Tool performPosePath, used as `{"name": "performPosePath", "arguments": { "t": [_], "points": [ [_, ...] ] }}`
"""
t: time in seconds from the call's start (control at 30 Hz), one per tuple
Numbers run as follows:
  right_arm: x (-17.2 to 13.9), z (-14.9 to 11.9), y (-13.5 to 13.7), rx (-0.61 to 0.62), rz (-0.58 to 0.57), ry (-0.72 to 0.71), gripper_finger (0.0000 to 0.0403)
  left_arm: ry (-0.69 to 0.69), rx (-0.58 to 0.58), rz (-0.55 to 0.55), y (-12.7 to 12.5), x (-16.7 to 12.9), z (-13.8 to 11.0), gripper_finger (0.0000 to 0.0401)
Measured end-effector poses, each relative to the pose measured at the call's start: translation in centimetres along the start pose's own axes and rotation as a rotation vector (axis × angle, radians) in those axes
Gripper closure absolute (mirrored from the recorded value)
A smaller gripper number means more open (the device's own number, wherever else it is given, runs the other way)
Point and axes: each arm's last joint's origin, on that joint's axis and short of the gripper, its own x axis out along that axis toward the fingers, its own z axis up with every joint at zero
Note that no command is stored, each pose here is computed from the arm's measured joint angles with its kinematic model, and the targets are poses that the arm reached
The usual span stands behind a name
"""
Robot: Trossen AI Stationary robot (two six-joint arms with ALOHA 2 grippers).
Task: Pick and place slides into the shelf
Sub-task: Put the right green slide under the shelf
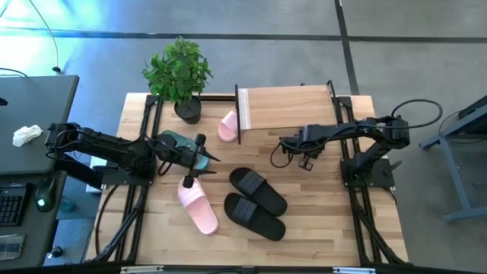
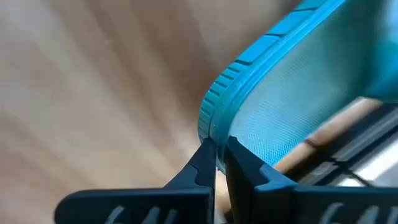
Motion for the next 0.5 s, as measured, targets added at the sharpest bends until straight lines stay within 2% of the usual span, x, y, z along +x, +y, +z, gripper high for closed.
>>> {"name": "performPosePath", "arguments": {
  "t": [0.17,0.5],
  "points": [
    [0.03,0.06,0.07,-0.001,0.011,-0.002,0.0372,0.0,0.0,0.0,-0.01,0.01,0.0,0.0219],
    [0.02,0.09,0.0,0.017,-0.013,-0.012,0.0264,0.001,-0.001,0.0,-0.01,0.0,-0.02,0.0219]
  ]
}}
